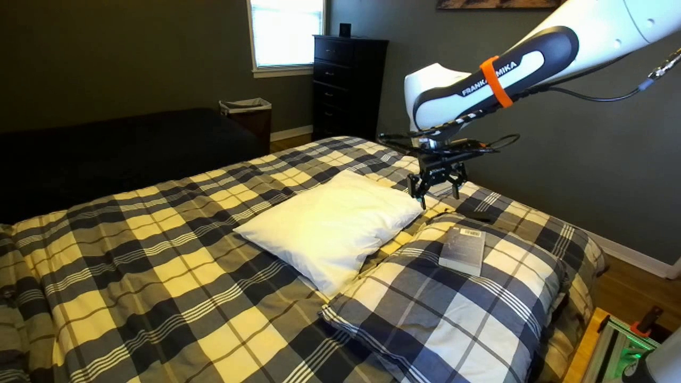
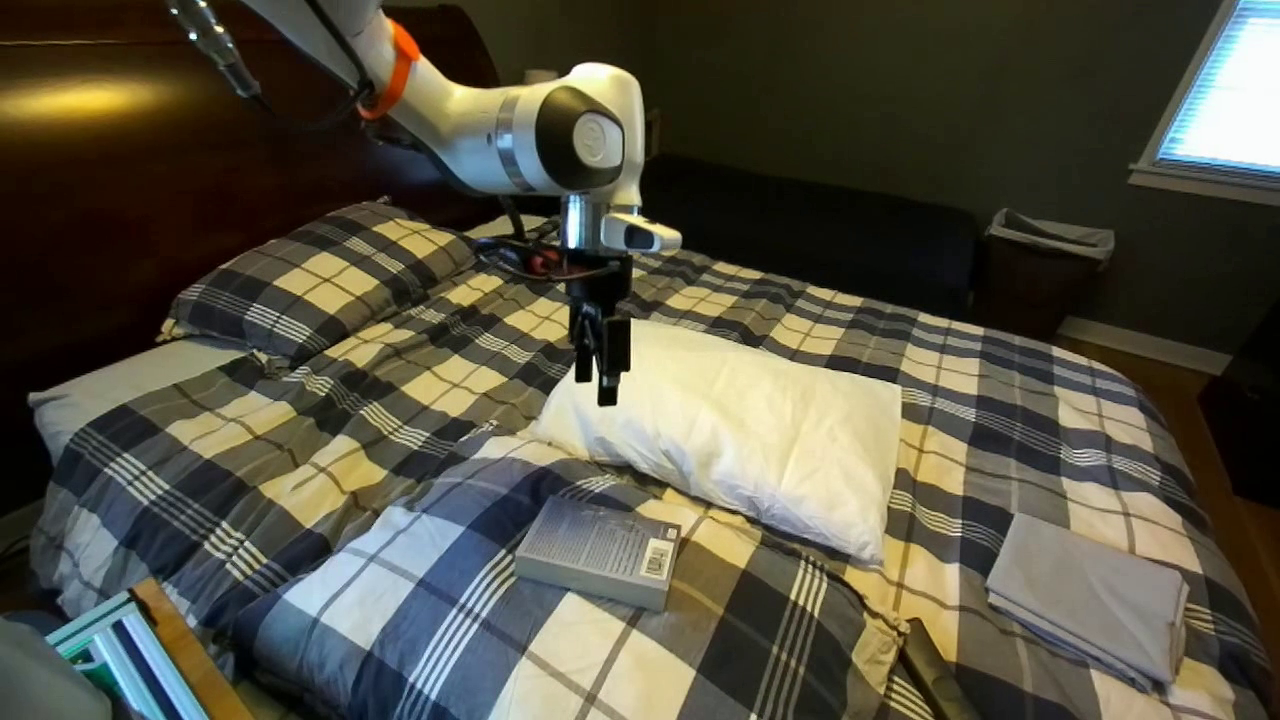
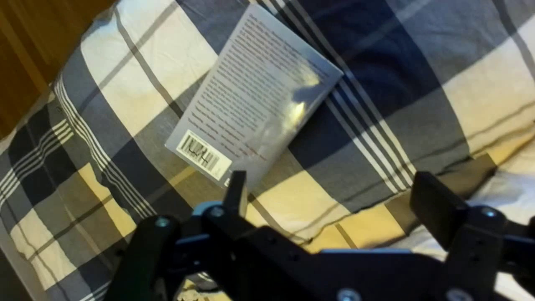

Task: Put the white pillow and book on the bed

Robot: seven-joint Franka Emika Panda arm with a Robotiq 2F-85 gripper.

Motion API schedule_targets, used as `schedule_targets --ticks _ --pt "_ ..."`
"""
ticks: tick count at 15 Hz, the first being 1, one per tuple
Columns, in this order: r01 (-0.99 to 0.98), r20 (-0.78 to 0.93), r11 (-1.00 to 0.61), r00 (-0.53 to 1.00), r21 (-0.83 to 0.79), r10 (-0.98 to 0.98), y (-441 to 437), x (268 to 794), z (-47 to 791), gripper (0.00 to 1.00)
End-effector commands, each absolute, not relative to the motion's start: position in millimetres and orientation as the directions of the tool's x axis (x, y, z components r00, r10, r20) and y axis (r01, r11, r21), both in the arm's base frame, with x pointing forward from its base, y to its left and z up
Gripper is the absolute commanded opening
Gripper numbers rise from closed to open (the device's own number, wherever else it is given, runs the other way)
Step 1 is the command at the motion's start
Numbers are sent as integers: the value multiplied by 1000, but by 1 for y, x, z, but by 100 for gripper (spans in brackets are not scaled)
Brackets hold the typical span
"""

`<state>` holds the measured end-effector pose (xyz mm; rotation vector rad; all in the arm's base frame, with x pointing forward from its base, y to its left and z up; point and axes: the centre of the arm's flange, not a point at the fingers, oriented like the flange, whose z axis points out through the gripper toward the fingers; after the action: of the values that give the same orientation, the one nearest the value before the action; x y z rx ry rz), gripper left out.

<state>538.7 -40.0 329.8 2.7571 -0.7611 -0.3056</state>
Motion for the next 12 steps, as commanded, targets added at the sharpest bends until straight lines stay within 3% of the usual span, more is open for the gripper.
schedule_targets --ticks 1,5,12 --pt "-419 -137 -841 863 343 -486 -37 489 299 100" --pt "-362 -166 -869 886 338 -434 -34 473 263 100" --pt "-403 -146 -845 868 352 -475 -35 494 264 100"
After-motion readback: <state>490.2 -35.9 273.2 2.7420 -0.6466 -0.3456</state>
